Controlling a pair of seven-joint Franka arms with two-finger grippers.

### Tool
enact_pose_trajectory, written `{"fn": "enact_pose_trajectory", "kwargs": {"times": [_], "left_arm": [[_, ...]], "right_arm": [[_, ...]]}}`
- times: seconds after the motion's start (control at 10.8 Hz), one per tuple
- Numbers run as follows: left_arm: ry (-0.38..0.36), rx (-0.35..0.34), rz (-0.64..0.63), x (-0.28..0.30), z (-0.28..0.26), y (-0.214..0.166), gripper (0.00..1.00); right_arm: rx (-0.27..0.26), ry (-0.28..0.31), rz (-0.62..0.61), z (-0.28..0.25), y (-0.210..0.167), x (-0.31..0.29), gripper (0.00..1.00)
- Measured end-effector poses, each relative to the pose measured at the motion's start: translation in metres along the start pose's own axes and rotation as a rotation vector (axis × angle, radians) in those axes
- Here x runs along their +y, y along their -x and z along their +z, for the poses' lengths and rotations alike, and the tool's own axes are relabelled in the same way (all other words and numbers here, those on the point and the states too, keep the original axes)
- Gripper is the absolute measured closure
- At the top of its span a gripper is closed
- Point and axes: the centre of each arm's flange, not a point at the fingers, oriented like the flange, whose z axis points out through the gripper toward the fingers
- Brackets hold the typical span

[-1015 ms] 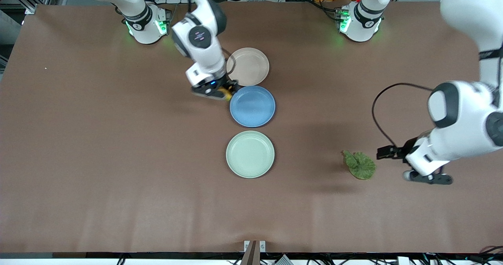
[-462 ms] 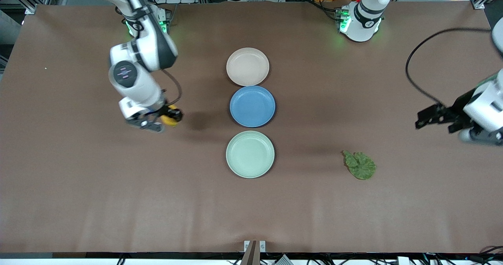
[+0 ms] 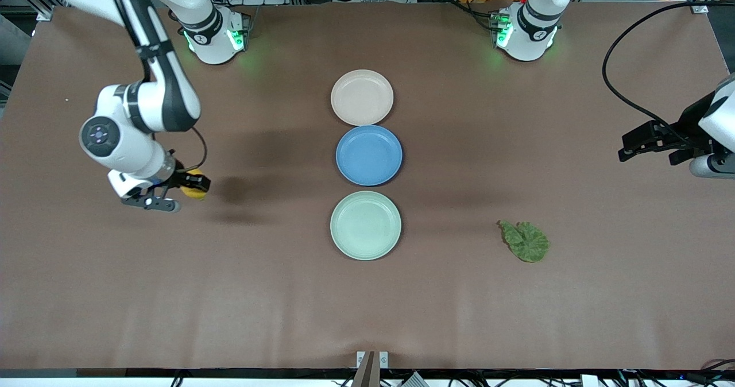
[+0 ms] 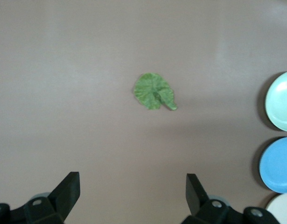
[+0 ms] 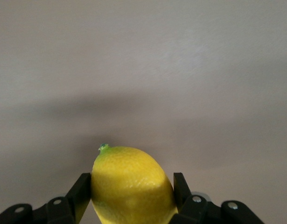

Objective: Pick lemon and lettuce from plates
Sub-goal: 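Carry the yellow lemon away from the plates with the right gripper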

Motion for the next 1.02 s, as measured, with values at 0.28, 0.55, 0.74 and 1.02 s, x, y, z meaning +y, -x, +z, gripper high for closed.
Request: {"fn": "enact_pose_trajectory", "kwargs": {"times": [0.28,0.55,0.74,1.02], "left_arm": [[-0.066,0.019,-0.058,0.027,-0.01,0.006,0.0],[-0.066,0.049,-0.076,0.022,-0.03,0.018,0.0],[-0.066,0.059,-0.089,0.014,-0.039,0.027,0.0],[-0.066,0.06,-0.093,0.012,-0.041,0.032,0.0]], "right_arm": [[0.007,0.018,-0.054,0.033,-0.018,0.043,0.23],[0.011,0.037,-0.059,0.065,-0.026,0.064,0.24],[0.011,0.043,-0.073,0.073,-0.028,0.066,0.22],[0.015,0.04,-0.152,0.056,-0.04,0.066,0.0]]}}
